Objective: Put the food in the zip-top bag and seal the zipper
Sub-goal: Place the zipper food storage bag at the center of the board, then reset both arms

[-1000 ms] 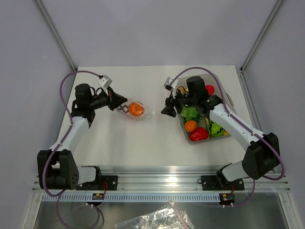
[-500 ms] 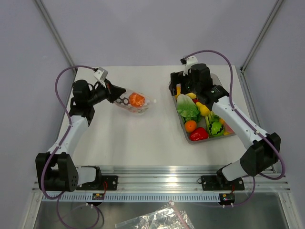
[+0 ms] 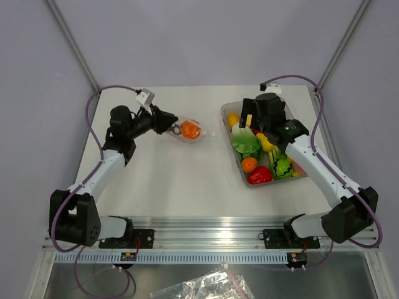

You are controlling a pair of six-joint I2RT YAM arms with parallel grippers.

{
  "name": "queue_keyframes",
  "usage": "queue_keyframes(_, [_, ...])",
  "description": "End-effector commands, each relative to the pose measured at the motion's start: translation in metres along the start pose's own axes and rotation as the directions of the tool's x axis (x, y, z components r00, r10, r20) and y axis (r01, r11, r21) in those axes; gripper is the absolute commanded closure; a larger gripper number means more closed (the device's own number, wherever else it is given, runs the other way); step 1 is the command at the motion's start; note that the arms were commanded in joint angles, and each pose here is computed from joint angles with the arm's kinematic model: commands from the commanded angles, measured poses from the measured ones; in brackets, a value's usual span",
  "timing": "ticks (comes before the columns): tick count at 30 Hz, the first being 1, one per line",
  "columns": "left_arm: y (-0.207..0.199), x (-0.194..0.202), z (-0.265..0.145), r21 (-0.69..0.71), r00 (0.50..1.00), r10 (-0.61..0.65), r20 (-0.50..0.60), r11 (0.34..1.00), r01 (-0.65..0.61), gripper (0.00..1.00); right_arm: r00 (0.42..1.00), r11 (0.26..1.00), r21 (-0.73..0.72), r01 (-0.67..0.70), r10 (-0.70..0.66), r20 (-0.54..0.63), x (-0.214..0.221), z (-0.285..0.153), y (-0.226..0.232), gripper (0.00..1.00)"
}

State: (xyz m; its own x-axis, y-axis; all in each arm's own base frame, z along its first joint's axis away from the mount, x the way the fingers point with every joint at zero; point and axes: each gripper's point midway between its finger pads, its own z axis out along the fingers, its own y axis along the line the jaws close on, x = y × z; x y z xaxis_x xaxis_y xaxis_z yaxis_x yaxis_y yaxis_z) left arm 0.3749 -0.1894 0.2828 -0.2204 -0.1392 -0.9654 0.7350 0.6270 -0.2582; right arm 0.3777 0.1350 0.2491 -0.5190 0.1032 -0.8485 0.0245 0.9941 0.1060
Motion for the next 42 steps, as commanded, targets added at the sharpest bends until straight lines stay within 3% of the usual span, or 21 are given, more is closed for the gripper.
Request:
queue_keyframes(1, [-0.017, 0.033, -0.012, 0.025, 0.995, -0.097, -0.024, 0.995, 0.098, 0.29, 0.997, 0.997, 0.04, -0.06, 0.057, 0.058, -0.011, -0.011, -0.01, 0.01])
queue_keyframes(2, [-0.023, 0.047, -0.014, 0.025, 0.989, -0.137, -0.057, 0.99, 0.138, 0.06, 0.997, 0.997, 0.048, -0.058, 0.055, 0.051, -0.009, -0.01, -0.011, 0.01])
queue_keyframes(3, [-0.027, 0.063, -0.019, 0.014, 0.979, -0.171, -0.11, 0.985, 0.174, 0.01, 0.997, 0.997, 0.052, -0.062, 0.059, 0.052, -0.01, -0.01, -0.012, 0.0])
queue_keyframes(6, [-0.039, 0.079, -0.036, -0.02, 0.973, -0.148, -0.175, 0.989, 0.147, 0.01, 0.996, 0.996, 0.057, -0.072, 0.069, 0.057, -0.01, -0.012, -0.013, 0.01])
queue_keyframes(10, [-0.039, 0.047, -0.054, -0.097, 0.987, -0.054, -0.15, 0.994, 0.039, 0.01, 0.993, 0.994, 0.053, -0.095, 0.092, 0.068, -0.013, -0.017, -0.014, 0.01])
queue_keyframes(11, [-0.04, 0.024, -0.058, -0.125, 0.994, -0.02, -0.111, 0.992, 0.006, 0.01, 0.993, 0.993, 0.055, -0.101, 0.096, 0.074, -0.015, -0.02, -0.015, 0.01])
queue_keyframes(14, [-0.034, 0.004, -0.067, -0.212, 0.995, -0.014, -0.098, 0.977, -0.007, 0.01, 0.993, 0.99, 0.098, -0.099, 0.091, 0.08, -0.016, -0.024, -0.024, 0.0])
queue_keyframes(20, [-0.007, -0.005, -0.077, -0.433, 0.982, -0.169, -0.081, 0.894, 0.118, 0.01, 0.992, 0.984, 0.156, -0.091, 0.076, 0.1, -0.02, -0.034, -0.038, 0.01])
queue_keyframes(23, [-0.004, -0.004, -0.077, -0.457, 0.973, -0.209, -0.098, 0.878, 0.142, 0.01, 0.99, 0.981, 0.167, -0.097, 0.077, 0.121, -0.024, -0.041, -0.044, 0.01])
queue_keyframes(29, [-0.002, -0.018, -0.085, -0.485, 0.984, -0.176, 0.0, 0.861, 0.154, 0.01, 0.989, 0.978, 0.188, -0.091, 0.067, 0.13, -0.023, -0.048, -0.051, 0.01])
queue_keyframes(42, [-0.005, -0.03, -0.091, -0.49, 0.992, -0.124, 0.004, 0.865, 0.11, 0.01, 0.987, 0.976, 0.188, -0.106, 0.081, 0.136, -0.021, -0.051, -0.053, 0.0])
